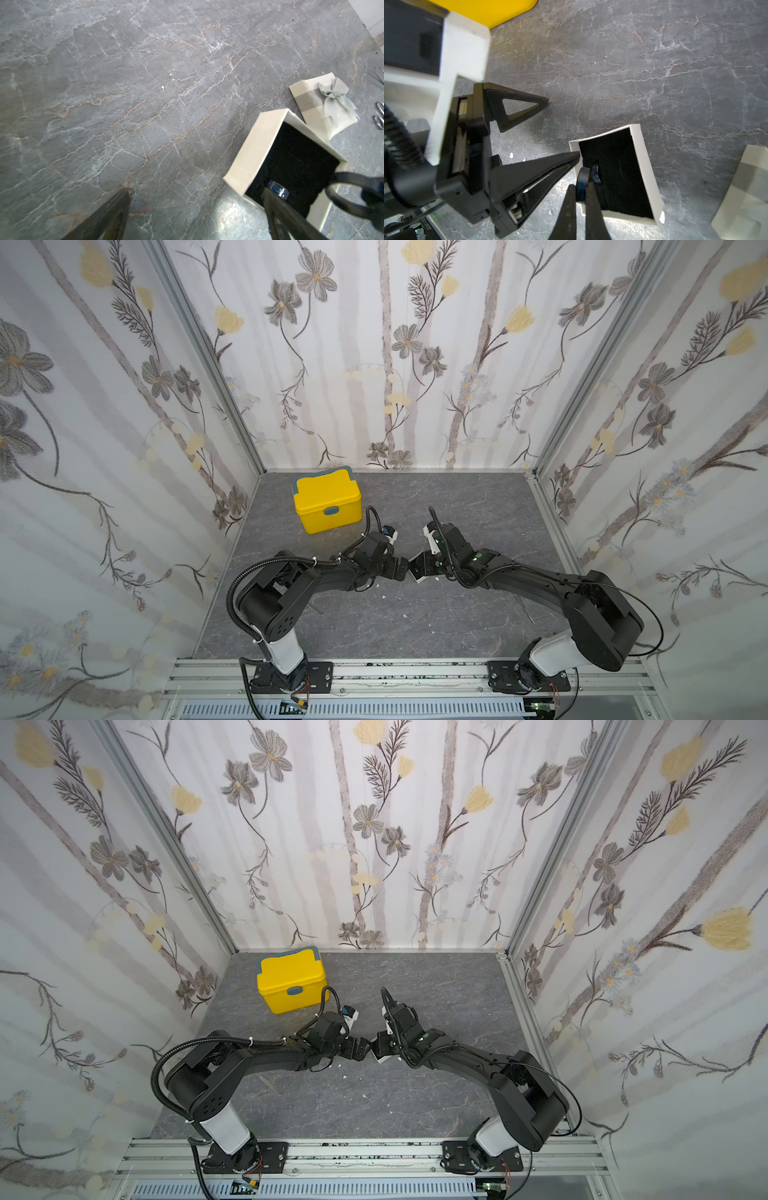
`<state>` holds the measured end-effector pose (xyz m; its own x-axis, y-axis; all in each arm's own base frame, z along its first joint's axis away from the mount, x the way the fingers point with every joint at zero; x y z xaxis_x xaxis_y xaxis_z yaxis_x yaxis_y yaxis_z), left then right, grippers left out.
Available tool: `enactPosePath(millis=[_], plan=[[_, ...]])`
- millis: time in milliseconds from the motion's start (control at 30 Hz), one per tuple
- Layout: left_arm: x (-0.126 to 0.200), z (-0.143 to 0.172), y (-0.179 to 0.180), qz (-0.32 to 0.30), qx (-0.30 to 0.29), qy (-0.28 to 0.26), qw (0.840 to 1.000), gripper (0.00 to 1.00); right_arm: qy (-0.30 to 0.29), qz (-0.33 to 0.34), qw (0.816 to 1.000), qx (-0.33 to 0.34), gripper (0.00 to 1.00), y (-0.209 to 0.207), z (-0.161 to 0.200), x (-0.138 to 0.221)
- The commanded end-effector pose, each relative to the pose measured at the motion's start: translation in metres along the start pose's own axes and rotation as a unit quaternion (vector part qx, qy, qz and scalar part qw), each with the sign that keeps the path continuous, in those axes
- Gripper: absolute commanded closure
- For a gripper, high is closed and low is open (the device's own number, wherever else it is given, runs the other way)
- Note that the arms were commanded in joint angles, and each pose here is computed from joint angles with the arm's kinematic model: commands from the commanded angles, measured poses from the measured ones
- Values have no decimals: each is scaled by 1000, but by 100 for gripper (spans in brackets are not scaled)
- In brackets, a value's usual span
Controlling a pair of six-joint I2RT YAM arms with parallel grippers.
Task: Take the rings out of the lift-off lid box
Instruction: Take out the ring from the jewelry box, then place the ring at the center of the board.
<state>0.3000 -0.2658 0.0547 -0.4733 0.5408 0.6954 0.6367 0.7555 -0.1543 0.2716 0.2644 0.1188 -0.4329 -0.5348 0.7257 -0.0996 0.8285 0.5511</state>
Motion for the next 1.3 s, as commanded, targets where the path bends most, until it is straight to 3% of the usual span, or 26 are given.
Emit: enactPosePath(millis=[0, 333, 500, 767, 1033, 1267], plan=[[-1, 10, -2, 6, 6, 26, 1000, 0, -13, -29, 1000, 0, 100, 13, -7, 7], [30, -28, 7, -30, -16, -16, 999, 0, -22, -8, 999, -28, 100, -18, -5, 33], [45, -43, 6, -33, -20, -36, 999, 0, -10, 3, 998, -54, 100, -42, -11, 22], [57, -20, 13, -52, 6, -31, 998, 0, -17, -5, 998, -60, 100, -48, -58, -4], [61, -9, 13, -50, 20, -35, 998, 0, 10, -28, 996, -78, 100, -56, -73, -50], [60, -10, 13, -47, 16, -36, 998, 0, 0, -27, 996, -81, 100, -63, -84, -58]])
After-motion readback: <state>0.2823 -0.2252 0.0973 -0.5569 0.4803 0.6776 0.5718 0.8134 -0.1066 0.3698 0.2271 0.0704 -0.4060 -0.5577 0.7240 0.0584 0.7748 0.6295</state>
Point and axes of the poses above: each gripper's point midway between its finger pads, its own x axis back along the fingers, its own y axis along the line the jaws close on, z = x × y, the point moved 3 cm from there along x, back along the fingers, and after that the axes turned 14 degrees about -x, right-handed, at the moved point
